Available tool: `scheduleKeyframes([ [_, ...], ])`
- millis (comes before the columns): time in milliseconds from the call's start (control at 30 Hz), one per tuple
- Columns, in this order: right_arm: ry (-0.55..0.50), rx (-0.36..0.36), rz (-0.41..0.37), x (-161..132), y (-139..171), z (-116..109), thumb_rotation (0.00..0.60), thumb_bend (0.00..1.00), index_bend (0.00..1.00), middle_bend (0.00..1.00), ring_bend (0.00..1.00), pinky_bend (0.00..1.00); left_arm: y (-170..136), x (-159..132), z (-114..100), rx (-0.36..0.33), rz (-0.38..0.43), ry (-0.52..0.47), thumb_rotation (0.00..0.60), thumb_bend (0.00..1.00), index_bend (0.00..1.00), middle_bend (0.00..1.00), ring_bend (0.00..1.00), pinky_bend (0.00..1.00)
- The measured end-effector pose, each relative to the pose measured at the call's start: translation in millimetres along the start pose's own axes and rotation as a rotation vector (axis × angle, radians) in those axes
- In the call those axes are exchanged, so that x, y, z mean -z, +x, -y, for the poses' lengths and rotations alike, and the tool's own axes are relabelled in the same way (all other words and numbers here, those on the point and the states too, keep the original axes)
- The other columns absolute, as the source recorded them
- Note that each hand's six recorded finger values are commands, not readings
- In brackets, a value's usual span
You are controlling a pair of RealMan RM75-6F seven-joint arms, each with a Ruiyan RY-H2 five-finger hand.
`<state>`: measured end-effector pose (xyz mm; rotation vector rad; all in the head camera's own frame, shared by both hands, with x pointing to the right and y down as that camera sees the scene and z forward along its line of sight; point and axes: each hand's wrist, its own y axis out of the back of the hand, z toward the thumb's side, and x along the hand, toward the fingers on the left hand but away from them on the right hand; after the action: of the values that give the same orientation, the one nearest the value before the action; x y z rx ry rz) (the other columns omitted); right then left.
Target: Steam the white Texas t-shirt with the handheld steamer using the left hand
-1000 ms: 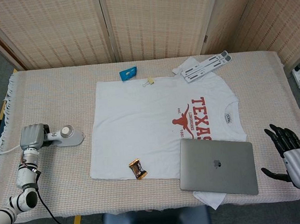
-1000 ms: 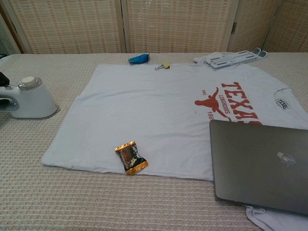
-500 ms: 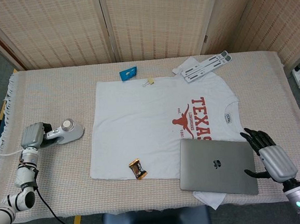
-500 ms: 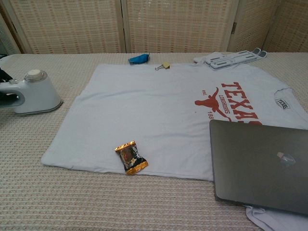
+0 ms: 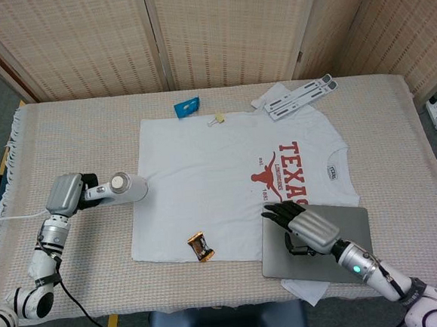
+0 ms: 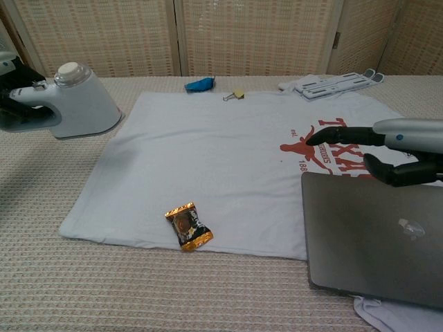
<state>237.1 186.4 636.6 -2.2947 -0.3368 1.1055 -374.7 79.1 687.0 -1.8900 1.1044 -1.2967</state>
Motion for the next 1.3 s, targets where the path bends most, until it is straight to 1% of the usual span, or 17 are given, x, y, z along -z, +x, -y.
scheduleKeyframes([
  [67, 0.014, -0.028, -0.034, -8, -15, 5, 0.143, 0.91, 0.00, 0.00, 0.00, 0.00, 4, -15, 4, 0.004, 0.032, 0.013, 0.600, 0.36, 0.90, 1.00, 0.85, 0.74],
  [167, 0.037, -0.047, -0.061, -15, -30, 12, 0.145, 0.93, 0.00, 0.00, 0.00, 0.00, 12, -37, 13, 0.012, 0.078, 0.044, 0.600, 0.36, 0.91, 1.00, 0.85, 0.74],
  [367, 0.074, -0.090, -0.077, -21, -55, 31, 0.148, 0.93, 0.00, 0.00, 0.00, 0.00, 30, -88, 41, 0.045, 0.160, 0.102, 0.600, 0.35, 0.91, 1.00, 0.85, 0.74],
  [433, 0.075, -0.095, -0.072, -20, -58, 35, 0.160, 0.93, 0.00, 0.00, 0.00, 0.00, 34, -104, 50, 0.056, 0.186, 0.117, 0.600, 0.36, 0.91, 1.00, 0.85, 0.74],
  [533, 0.076, -0.106, -0.061, -18, -61, 41, 0.161, 0.92, 0.00, 0.00, 0.00, 0.00, 37, -123, 62, 0.072, 0.219, 0.131, 0.600, 0.35, 0.91, 1.00, 0.85, 0.74],
  [667, 0.075, -0.124, -0.055, -16, -63, 48, 0.192, 0.92, 0.00, 0.00, 0.00, 0.00, 38, -137, 72, 0.092, 0.244, 0.163, 0.600, 0.35, 0.91, 1.00, 0.85, 0.74],
  [733, 0.076, -0.130, -0.055, -16, -63, 51, 0.193, 0.92, 0.00, 0.00, 0.00, 0.00, 38, -144, 81, 0.109, 0.251, 0.175, 0.600, 0.35, 0.91, 1.00, 0.85, 0.74],
  [833, 0.078, -0.138, -0.055, -16, -64, 55, 0.195, 0.93, 0.00, 0.00, 0.00, 0.00, 41, -150, 93, 0.135, 0.244, 0.184, 0.600, 0.35, 0.90, 1.00, 0.85, 0.74],
  [1000, 0.079, -0.148, -0.056, -16, -62, 59, 0.199, 0.92, 0.00, 0.00, 0.00, 0.00, 47, -150, 103, 0.148, 0.220, 0.212, 0.600, 0.35, 0.91, 1.00, 0.85, 0.74],
  [1167, 0.083, -0.155, -0.054, -16, -60, 62, 0.200, 0.92, 0.00, 0.00, 0.00, 0.00, 56, -135, 108, 0.147, 0.152, 0.220, 0.600, 0.35, 0.91, 1.00, 0.85, 0.74],
  [1300, 0.078, -0.159, -0.052, -16, -59, 64, 0.201, 0.92, 0.00, 0.00, 0.00, 0.00, 63, -116, 105, 0.129, 0.094, 0.246, 0.600, 0.35, 0.91, 1.00, 0.85, 0.74],
])
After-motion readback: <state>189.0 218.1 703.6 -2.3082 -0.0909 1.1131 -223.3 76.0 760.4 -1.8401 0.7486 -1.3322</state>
